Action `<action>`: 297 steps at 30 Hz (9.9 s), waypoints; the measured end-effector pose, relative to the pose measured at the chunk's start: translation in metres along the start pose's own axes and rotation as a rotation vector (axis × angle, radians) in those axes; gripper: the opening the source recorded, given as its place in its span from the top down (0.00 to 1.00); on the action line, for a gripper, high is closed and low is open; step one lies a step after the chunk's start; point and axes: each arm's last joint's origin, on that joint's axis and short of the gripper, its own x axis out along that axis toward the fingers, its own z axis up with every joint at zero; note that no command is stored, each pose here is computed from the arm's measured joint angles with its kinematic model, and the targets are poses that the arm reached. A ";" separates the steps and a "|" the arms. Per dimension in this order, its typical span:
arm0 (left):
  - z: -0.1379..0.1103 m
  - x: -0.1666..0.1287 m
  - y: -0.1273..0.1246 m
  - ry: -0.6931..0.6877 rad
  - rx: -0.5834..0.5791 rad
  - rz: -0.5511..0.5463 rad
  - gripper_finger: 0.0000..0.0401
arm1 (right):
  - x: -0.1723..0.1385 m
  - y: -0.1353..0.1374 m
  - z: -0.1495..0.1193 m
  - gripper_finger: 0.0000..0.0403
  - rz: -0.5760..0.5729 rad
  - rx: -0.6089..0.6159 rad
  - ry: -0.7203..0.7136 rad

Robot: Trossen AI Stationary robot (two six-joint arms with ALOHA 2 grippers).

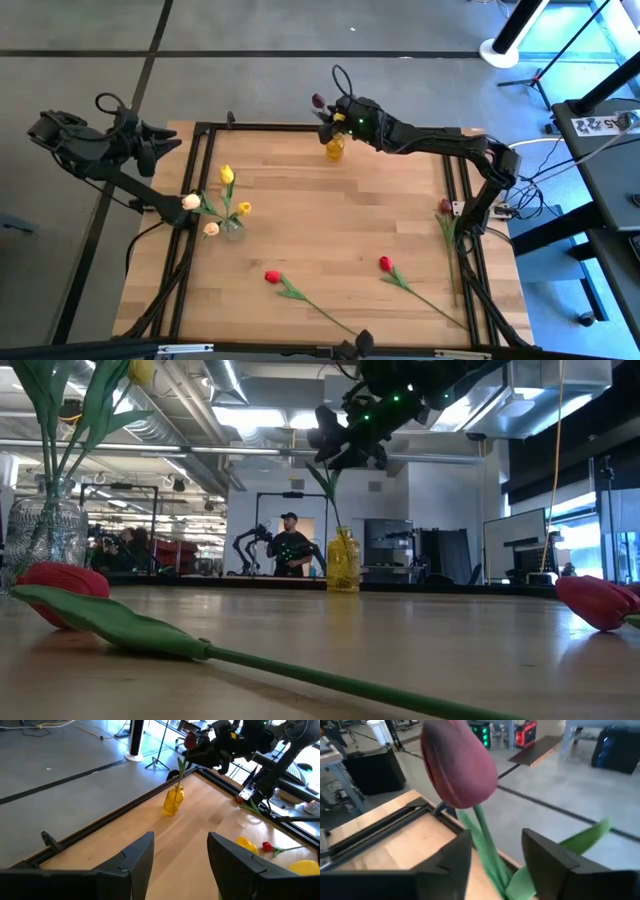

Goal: Sort flowers into vase by color
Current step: Put the right red flower into the yellow vase, then put the dark red flower into the yellow vase

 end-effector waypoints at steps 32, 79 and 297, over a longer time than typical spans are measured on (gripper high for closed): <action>-0.003 0.000 -0.001 0.075 -0.013 -0.055 0.55 | -0.111 0.079 -0.035 0.32 0.110 -0.200 1.036; -0.001 0.000 -0.002 0.045 0.000 -0.049 0.55 | -0.148 0.142 -0.162 0.95 0.200 0.088 0.940; 0.003 0.000 -0.006 0.009 -0.007 -0.085 0.55 | -0.063 0.046 0.069 0.99 -0.320 -0.130 -0.174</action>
